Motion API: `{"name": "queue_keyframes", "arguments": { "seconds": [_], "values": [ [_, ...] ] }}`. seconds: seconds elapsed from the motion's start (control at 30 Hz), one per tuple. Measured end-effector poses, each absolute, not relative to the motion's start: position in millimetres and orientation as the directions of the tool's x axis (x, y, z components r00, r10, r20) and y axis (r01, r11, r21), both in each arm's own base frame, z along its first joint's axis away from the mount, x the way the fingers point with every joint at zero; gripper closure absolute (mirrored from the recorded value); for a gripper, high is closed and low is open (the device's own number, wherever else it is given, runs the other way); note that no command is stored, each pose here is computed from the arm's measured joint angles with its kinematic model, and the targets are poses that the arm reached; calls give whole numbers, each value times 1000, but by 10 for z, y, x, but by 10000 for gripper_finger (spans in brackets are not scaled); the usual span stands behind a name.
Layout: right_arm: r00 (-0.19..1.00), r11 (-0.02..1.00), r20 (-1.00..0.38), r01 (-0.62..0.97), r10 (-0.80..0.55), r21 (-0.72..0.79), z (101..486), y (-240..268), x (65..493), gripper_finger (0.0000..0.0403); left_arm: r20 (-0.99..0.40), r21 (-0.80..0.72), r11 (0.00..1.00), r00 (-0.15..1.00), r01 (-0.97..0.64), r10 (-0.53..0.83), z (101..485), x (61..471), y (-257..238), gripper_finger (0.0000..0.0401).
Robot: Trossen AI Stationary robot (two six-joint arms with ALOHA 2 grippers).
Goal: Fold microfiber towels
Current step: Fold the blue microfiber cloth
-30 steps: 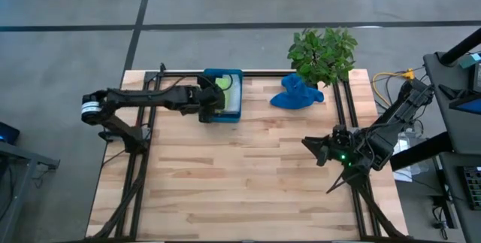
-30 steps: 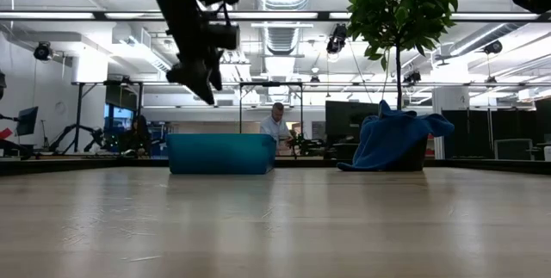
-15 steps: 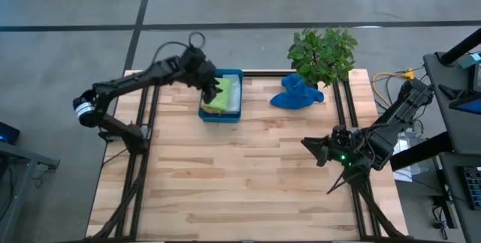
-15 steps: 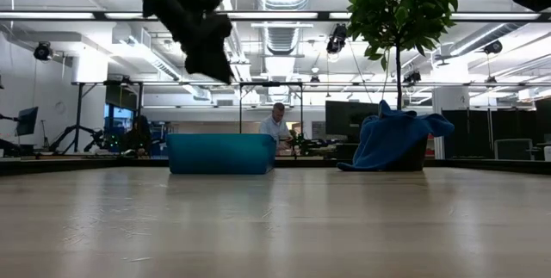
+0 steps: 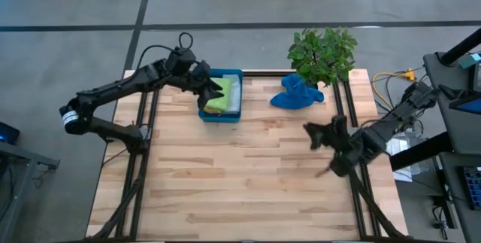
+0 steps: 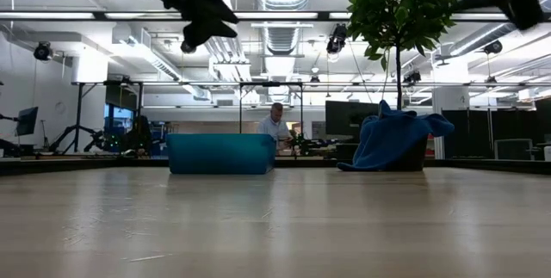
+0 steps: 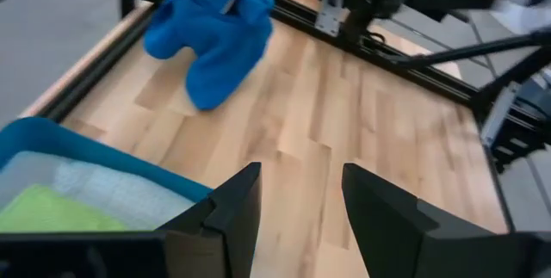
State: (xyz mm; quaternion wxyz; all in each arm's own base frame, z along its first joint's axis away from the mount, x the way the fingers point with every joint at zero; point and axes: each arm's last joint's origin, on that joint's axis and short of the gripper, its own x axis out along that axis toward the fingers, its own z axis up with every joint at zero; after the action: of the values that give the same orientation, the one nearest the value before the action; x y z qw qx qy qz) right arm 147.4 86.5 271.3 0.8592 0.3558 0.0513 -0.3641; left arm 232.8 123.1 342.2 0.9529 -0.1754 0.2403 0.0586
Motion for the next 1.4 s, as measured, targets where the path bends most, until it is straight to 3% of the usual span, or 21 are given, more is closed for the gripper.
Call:
{"name": "queue_keyframes", "arguments": {
  "seconds": [0.17, 0.27, 0.37, 0.5, 0.57, 0.63, 0.8, 0.93, 1.17, 1.4],
  "values": [
    [562, 275, -412, 771, -717, 574, 2559, 567, 1356, 230, -488, -293, 945, 873, -145, -18, 3391, 2404, 1128, 251],
    [509, 212, -421, 790, -751, 576, 2564, 444, 1332, 205, -509, -273, 953, 860, -130, -29, 3312, 2421, 1111, 251],
    [524, 331, -413, 828, -745, 453, 2633, 412, 1394, 185, -524, -271, 952, 852, -145, -19, 3224, 2407, 1109, 251],
    [589, 621, -431, 780, -683, 81, 2682, 451, 1597, 174, -547, -277, 947, 837, -160, -18, 3103, 2382, 1099, 251],
    [597, 674, -441, 738, -670, -24, 2670, 444, 1686, 173, -554, -305, 935, 832, -180, -21, 3049, 2379, 1096, 251],
    [561, 651, -443, 756, -699, -70, 2635, 391, 1734, 176, -550, -345, 916, 835, -205, -20, 3008, 2384, 1097, 251],
    [386, 476, -419, 870, -822, -131, 2465, 135, 1815, 186, -559, -381, 897, 828, -223, -32, 2978, 2376, 1066, 251],
    [273, 372, -459, 917, -845, -140, 2322, -107, 1910, 188, -543, -377, 903, 839, -205, -36, 3008, 2379, 1038, 251],
    [318, 474, -493, 850, -810, -230, 2108, -359, 2259, 188, -532, -375, 906, 846, -198, -35, 3023, 2384, 1033, 251],
    [174, 357, -521, 893, -835, -274, 1904, -657, 2336, 188, -531, -395, 900, 846, -188, -56, 3030, 2402, 969, 251]
  ]
}}
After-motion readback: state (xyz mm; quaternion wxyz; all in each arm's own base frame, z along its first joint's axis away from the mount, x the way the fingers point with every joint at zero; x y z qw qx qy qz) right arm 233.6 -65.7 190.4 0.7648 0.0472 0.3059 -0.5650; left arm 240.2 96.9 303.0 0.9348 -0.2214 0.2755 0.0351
